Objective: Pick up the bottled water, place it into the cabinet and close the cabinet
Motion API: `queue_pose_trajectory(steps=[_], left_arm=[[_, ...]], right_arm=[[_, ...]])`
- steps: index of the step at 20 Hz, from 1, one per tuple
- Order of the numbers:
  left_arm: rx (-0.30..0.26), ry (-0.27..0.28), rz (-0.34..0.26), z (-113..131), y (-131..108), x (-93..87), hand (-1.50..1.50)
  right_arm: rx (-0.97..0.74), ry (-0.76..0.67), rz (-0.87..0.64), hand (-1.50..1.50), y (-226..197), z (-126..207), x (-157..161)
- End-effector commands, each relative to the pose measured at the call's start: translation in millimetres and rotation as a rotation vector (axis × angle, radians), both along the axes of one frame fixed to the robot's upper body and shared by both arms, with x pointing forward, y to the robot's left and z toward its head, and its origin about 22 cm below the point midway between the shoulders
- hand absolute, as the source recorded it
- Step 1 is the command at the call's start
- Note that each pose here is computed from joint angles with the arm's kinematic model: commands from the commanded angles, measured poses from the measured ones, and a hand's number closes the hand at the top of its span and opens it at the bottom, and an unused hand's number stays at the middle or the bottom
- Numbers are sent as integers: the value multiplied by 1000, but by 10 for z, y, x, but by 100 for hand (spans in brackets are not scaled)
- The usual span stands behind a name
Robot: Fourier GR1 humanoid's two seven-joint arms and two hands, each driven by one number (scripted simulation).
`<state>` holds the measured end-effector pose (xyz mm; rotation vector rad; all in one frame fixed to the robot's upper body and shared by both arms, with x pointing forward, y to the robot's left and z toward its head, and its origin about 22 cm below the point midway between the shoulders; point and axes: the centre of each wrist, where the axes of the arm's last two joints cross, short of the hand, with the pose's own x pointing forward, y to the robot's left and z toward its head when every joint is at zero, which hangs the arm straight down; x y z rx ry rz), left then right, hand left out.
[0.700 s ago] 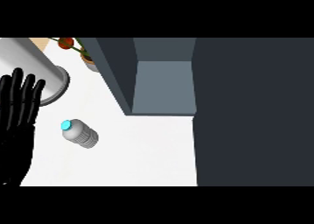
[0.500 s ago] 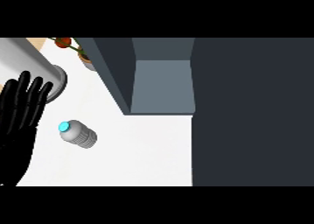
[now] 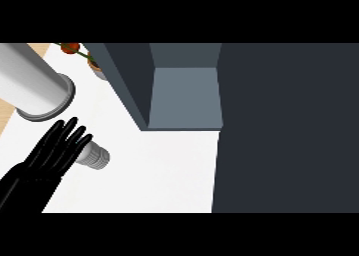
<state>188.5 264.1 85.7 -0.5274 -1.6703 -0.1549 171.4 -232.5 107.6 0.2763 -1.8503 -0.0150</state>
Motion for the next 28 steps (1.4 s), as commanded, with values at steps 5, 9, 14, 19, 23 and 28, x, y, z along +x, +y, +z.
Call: queue_pose_trajectory(steps=[5,9,14,19,23,28], left_arm=[[-13,81,-37,66,819,-201,-150],[-17,101,-53,59,809,-296,-150],[-14,108,-36,-22,936,-407,-150],[-16,95,-34,-141,961,-392,-150],[-25,69,-7,-379,1083,-297,-150],[-22,65,46,-300,1345,-269,-150]], right_arm=[[71,62,26,-150,41,-40,-323],[75,55,20,-150,-151,-33,-576],[48,67,48,-150,-44,-224,-486],[78,58,51,-150,-198,-120,-423],[53,37,48,-150,-154,-151,-575],[43,38,44,-150,-214,-376,-626]])
